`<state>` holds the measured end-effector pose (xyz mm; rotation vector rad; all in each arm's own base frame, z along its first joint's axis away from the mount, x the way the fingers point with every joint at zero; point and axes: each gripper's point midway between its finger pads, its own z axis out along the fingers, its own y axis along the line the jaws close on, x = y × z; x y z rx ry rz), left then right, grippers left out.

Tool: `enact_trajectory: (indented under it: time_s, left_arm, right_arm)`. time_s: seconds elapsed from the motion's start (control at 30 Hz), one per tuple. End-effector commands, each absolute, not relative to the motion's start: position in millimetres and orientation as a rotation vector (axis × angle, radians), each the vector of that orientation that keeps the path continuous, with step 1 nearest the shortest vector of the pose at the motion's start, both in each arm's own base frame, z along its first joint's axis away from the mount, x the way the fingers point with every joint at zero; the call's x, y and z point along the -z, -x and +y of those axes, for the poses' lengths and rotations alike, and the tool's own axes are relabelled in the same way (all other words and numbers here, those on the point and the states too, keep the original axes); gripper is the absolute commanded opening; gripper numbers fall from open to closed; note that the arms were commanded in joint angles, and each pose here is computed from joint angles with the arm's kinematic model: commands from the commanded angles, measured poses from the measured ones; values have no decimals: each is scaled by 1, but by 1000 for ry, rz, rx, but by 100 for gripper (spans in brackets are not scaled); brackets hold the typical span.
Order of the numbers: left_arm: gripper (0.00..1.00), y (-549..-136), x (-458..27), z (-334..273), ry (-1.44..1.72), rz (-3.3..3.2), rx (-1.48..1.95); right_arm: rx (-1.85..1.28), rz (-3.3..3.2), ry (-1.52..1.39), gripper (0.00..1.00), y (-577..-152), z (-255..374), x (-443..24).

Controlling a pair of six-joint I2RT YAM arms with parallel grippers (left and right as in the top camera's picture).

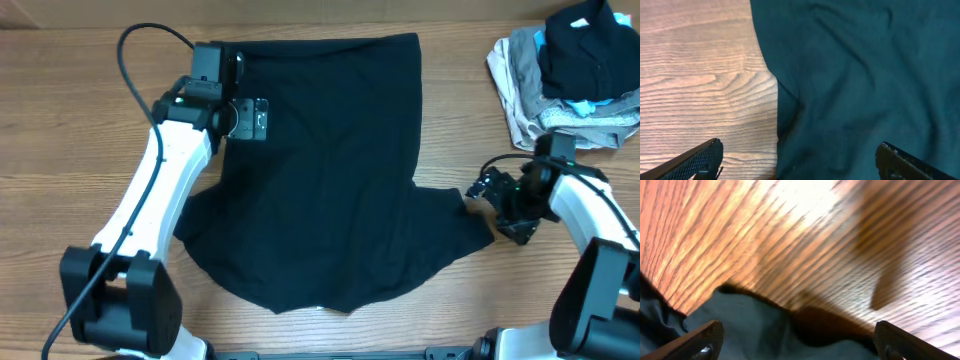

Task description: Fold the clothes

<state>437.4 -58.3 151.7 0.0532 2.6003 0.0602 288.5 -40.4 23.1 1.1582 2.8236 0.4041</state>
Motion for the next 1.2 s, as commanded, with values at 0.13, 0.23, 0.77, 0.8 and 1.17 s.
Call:
enact_trajectory:
  time_s: [0.13,0.23,0.77,0.8,1.17]
  left_arm:
    - [100,-435,-139,-50,-59,2638,-96]
    - [100,-433,-138,-50,-60,2649,-99]
    - [100,-433,-137,-48,-54,2649,-100]
    - [100,-433,-137,-48,-54,2649,-100]
    - [100,-458,-150,-37,-2,2543,-89]
  right_arm:
    - [-471,2974,-941,96,-266,-25,-25]
    - [-401,3012,-934,76,-256,-26,-17]
    - [-251,2941,-1094,17,-251,-41,19]
    - [-245,2944,-1110,15,-249,-42,22]
    - [-331,2736,-1499,13,-244,-104,40]
